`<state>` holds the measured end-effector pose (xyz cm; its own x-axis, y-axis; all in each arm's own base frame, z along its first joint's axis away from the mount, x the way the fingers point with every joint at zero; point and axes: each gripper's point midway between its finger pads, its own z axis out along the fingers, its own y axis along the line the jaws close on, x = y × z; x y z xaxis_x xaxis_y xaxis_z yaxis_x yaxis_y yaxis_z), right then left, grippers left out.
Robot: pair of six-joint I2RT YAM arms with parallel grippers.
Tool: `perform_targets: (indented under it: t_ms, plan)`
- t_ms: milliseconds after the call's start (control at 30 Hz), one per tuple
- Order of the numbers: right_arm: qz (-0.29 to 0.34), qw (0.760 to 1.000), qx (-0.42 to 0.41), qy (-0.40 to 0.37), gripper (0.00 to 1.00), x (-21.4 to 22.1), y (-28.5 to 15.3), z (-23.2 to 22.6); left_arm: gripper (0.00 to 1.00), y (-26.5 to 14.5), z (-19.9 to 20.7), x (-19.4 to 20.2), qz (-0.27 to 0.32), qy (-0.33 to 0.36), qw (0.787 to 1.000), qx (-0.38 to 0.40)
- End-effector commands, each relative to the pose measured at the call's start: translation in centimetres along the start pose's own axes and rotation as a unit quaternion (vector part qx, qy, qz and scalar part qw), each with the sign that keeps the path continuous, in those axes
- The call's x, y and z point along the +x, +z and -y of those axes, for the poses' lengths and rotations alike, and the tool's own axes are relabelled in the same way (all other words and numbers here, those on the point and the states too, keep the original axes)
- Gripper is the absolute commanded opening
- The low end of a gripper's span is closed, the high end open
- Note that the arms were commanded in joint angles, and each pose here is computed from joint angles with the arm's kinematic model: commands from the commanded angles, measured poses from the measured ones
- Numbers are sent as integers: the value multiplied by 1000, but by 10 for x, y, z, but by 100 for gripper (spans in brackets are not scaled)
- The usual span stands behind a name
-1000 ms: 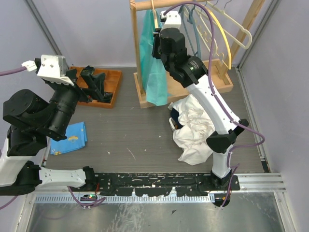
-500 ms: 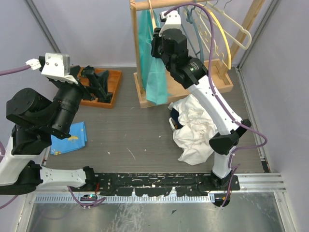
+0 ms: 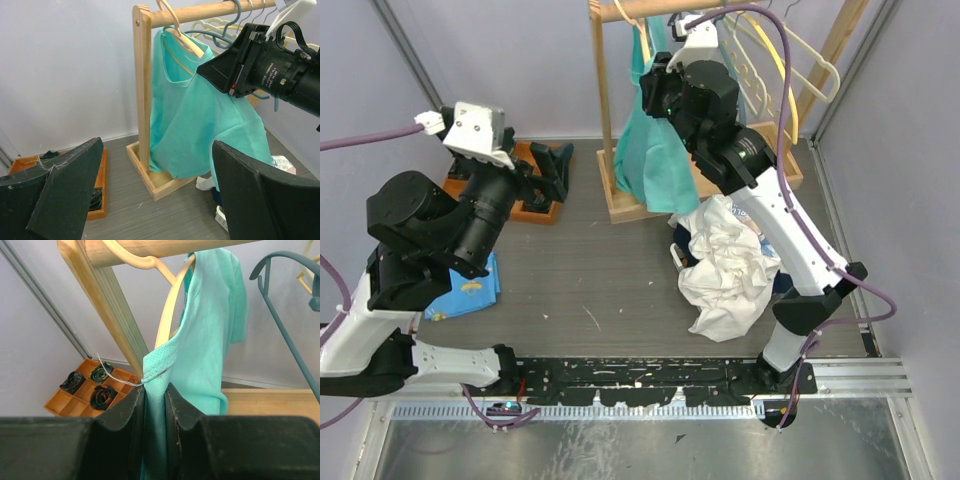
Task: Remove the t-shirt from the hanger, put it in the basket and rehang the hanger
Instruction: Pick up the hanger from the clothesline.
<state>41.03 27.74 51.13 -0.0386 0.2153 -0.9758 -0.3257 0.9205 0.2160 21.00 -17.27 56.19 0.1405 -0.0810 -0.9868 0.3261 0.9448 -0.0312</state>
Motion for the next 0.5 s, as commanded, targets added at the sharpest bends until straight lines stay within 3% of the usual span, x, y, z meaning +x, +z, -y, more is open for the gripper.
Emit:
perform_targets:
  t_ms: [0, 467]
  plan:
    - [106, 993, -33, 33, 1, -74, -36, -3, 98, 3, 5, -16, 19, -11, 1000, 11]
    - [118, 990, -68, 44, 0, -82, -70, 0, 98, 19, 26, -22, 22, 8, 1000, 20]
